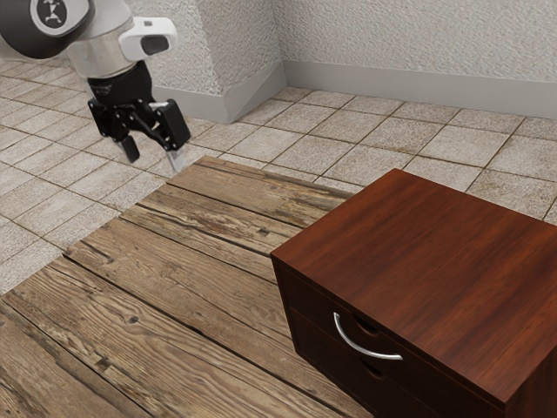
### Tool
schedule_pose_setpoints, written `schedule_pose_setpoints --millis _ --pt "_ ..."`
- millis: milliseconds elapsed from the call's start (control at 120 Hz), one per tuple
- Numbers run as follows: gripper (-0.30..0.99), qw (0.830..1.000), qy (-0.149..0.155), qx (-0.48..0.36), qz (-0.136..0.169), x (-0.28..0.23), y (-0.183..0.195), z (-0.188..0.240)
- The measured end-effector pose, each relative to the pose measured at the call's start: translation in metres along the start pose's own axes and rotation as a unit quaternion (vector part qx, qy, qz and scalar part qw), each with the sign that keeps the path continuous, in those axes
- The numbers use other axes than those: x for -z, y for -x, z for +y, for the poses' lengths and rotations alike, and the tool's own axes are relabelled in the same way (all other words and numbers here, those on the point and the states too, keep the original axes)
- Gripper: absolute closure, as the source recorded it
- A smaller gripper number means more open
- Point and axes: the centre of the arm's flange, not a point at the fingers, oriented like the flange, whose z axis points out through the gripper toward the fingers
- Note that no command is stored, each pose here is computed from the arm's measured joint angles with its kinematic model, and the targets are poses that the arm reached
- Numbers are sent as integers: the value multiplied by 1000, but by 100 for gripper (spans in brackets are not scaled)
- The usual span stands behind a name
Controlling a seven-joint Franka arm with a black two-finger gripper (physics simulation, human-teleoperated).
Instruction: Pull the drawer handle with one arm to open the drawer
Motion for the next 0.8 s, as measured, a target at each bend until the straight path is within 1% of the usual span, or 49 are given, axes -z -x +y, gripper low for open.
schedule_pose_setpoints --millis 175,200,242,275,308,342,392,558,675,800 --pt "2 1000 -2 17 10 5 1 -21" --pt "2 1000 -3 19 22 17 3 -23" --pt "2 998 -5 21 54 52 13 -26" --pt "2 997 -5 22 72 71 20 -26" --pt "2 996 -5 22 83 85 26 -26" --pt "2 996 -4 21 88 91 29 -26" --pt "2 996 -2 20 90 96 31 -23" --pt "2 996 21 39 82 95 31 2" --pt "2 993 34 86 73 91 29 24" --pt "2 986 46 149 65 90 29 52"
